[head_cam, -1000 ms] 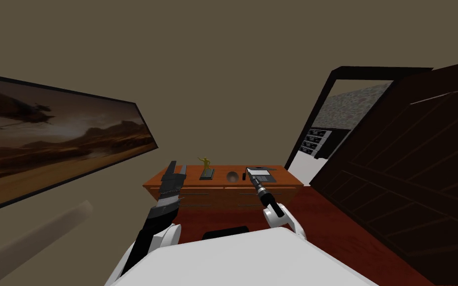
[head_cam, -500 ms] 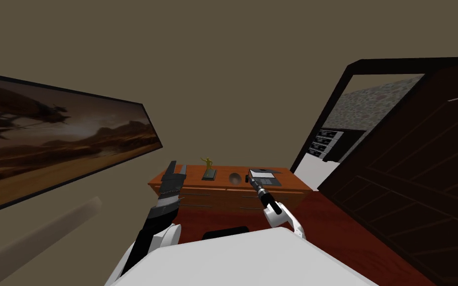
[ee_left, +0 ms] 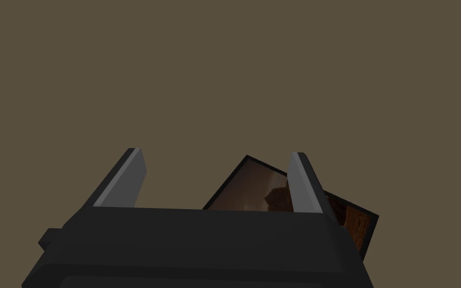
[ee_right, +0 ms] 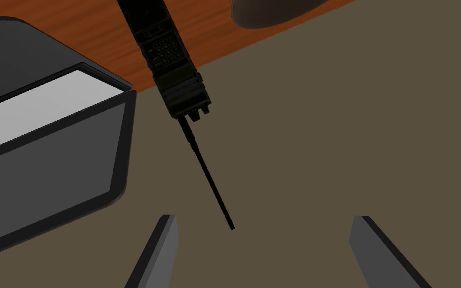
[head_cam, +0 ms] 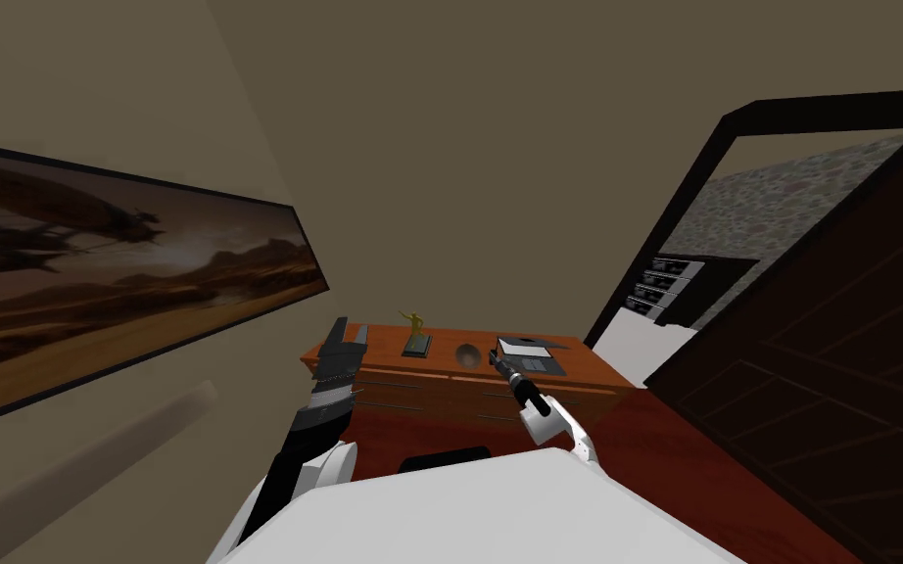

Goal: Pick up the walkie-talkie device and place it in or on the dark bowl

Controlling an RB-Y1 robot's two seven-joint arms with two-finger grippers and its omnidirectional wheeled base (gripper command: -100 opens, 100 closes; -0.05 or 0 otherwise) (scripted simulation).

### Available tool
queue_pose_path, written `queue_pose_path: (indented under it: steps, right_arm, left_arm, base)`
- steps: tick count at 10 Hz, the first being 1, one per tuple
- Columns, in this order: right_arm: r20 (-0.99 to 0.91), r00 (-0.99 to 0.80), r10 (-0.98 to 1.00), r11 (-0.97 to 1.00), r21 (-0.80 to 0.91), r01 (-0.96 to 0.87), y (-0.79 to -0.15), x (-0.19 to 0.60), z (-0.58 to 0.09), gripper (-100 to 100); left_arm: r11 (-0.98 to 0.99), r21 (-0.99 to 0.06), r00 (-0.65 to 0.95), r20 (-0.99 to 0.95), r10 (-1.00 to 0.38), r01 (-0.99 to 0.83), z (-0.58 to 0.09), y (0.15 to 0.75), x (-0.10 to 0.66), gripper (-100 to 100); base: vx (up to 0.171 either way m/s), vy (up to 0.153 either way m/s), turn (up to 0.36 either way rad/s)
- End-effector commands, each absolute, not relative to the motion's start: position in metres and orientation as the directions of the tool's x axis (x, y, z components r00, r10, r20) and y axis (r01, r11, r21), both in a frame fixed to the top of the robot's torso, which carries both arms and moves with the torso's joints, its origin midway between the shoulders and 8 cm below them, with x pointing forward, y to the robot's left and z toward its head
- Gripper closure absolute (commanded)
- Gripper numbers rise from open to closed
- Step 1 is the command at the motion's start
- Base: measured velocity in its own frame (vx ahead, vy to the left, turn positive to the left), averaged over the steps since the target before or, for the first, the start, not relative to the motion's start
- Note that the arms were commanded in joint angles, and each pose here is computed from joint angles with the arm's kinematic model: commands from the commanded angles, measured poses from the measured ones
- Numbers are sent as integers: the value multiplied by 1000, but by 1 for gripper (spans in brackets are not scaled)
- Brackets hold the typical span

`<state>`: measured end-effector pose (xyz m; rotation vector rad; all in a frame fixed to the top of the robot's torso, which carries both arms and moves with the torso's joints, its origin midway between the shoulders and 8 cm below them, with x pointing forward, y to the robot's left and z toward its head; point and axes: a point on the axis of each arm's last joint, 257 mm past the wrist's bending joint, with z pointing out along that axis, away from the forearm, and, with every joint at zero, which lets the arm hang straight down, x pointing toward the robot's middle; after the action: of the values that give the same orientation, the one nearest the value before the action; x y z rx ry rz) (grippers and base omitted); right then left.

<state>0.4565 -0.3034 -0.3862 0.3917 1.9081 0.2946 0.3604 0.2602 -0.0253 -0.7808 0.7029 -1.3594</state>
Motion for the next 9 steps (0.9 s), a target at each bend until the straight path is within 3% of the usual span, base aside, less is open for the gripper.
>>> queue_pose_path:
  steps: [1, 9]
  right_arm:
    - [-856, -364, 367, 930, 341, 136, -310, 454, -399, -100]
    - [-820, -570, 56, 993, -12, 116, -374, 439, -461, -100]
  left_arm:
    - [45, -821, 90, 8, -996, 569, -25, 260, 360, 0]
    - [45, -821, 90, 8, -996, 569, -25, 260, 360, 0]
  base:
    - [54, 2, 53]
    - [63, 8, 93]
